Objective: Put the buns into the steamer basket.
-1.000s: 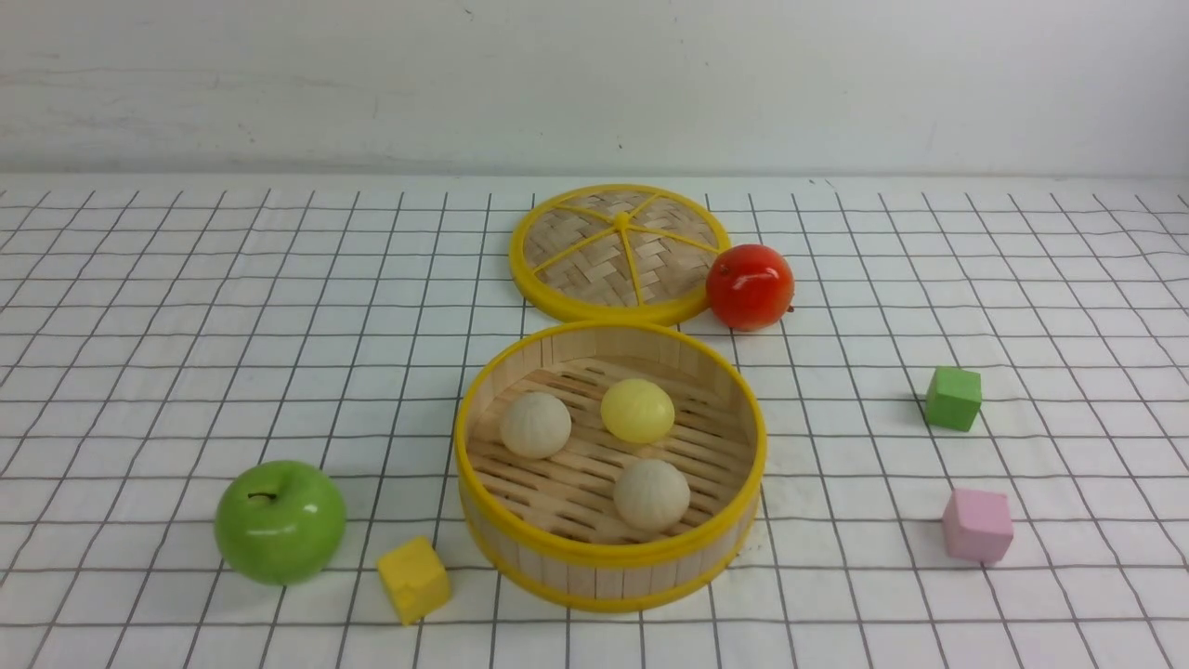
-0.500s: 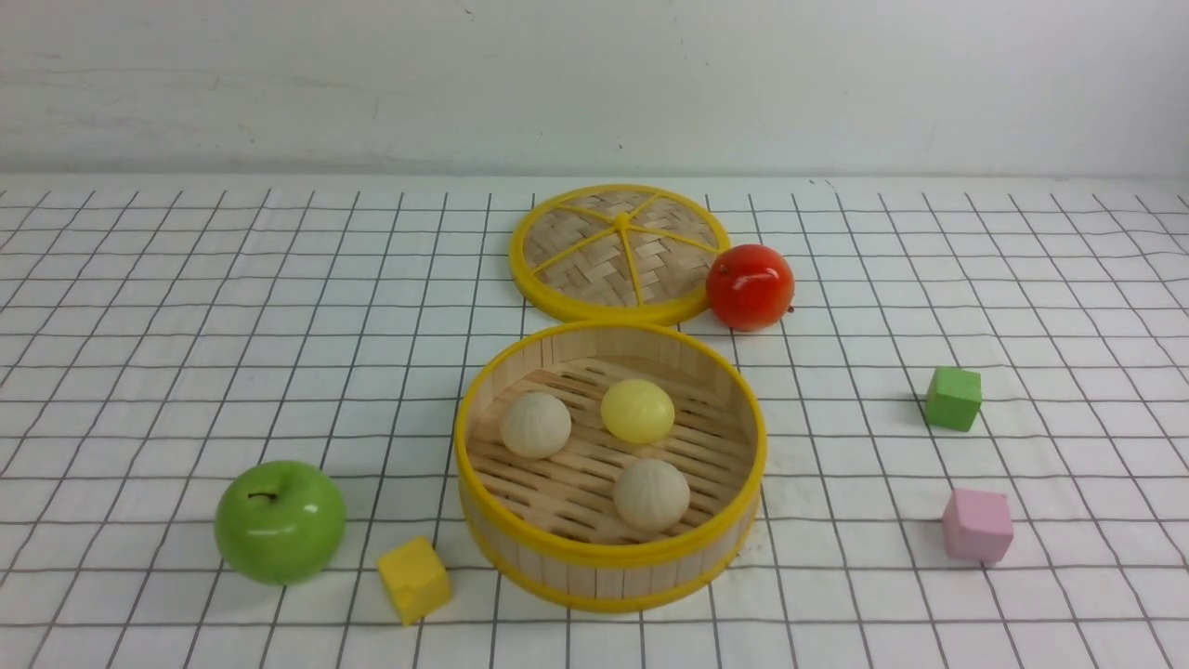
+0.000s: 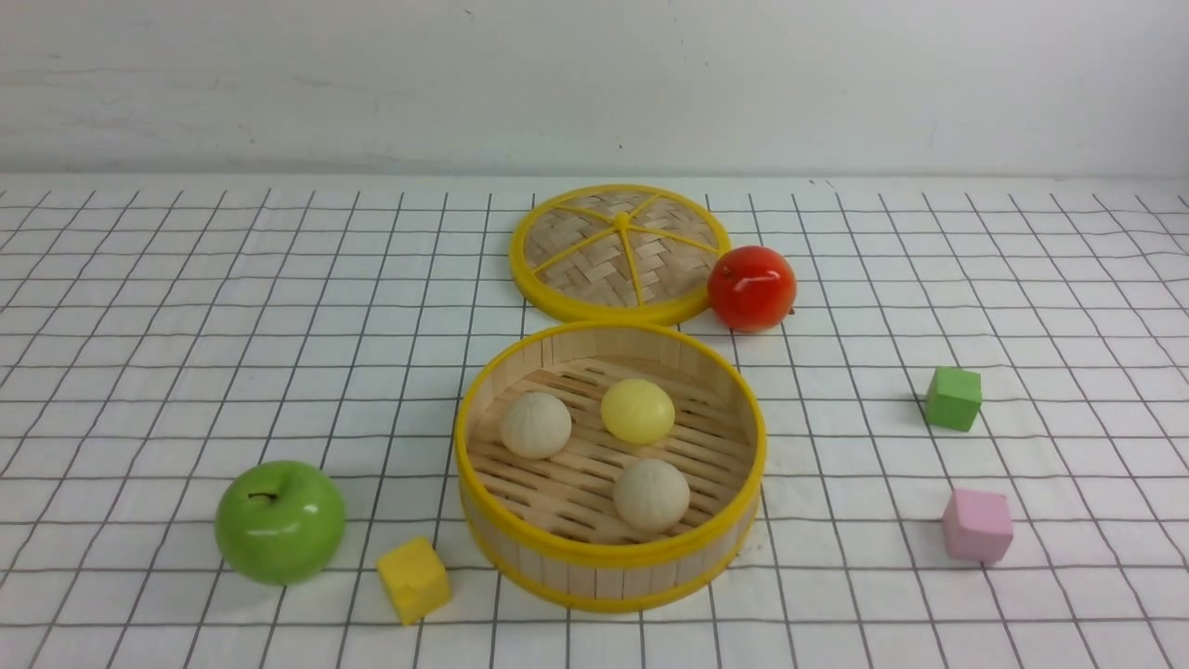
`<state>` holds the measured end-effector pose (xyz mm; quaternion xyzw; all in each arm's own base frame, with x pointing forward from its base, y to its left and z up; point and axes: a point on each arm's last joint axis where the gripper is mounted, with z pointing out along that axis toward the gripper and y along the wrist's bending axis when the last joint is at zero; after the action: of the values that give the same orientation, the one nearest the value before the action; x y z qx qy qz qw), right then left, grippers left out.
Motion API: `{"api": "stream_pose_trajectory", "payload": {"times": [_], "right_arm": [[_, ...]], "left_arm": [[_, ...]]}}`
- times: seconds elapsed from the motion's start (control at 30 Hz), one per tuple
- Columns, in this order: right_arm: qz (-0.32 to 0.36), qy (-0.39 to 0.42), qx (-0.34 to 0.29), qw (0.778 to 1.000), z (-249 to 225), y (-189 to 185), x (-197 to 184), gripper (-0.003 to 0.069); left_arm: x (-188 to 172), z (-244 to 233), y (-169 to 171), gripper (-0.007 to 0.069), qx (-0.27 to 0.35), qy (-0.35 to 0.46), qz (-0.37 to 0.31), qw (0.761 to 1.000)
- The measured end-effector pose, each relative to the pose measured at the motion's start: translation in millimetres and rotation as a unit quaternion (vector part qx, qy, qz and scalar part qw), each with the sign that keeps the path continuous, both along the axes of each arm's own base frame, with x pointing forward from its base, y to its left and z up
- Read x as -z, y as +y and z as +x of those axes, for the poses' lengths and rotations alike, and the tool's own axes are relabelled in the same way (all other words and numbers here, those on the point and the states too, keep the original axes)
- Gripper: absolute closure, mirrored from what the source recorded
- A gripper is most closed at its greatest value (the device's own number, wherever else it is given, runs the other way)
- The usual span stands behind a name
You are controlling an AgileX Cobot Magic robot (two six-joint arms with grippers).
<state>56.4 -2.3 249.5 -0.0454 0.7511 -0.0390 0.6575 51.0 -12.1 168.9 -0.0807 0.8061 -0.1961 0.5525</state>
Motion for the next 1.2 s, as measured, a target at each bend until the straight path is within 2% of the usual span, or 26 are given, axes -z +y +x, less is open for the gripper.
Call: {"api": "stream_pose_trajectory", "payload": {"times": [0.07,0.2,0.57,1.2], "right_arm": [[-0.005,0.014,-0.002,1.000,0.8,0.4,38.9,0.0664],[0.043,0.081,0.023,0.996,-3.5,-1.7,76.4,0.0660],[0.085,0.083,0.027,0.993,-4.0,-0.8,76.5,0.0653],[0.086,0.084,0.027,0.992,-4.0,-0.7,76.6,0.0628]], "left_arm": [[0.0,0.0,0.0,0.0388,0.000,0.000,0.000,1.000],[0.0,0.0,0.0,0.0388,0.000,0.000,0.000,1.000],[0.0,0.0,0.0,0.0388,0.000,0.000,0.001,1.000],[0.0,0.0,0.1,0.0388,0.000,0.000,0.001,1.000]]}}
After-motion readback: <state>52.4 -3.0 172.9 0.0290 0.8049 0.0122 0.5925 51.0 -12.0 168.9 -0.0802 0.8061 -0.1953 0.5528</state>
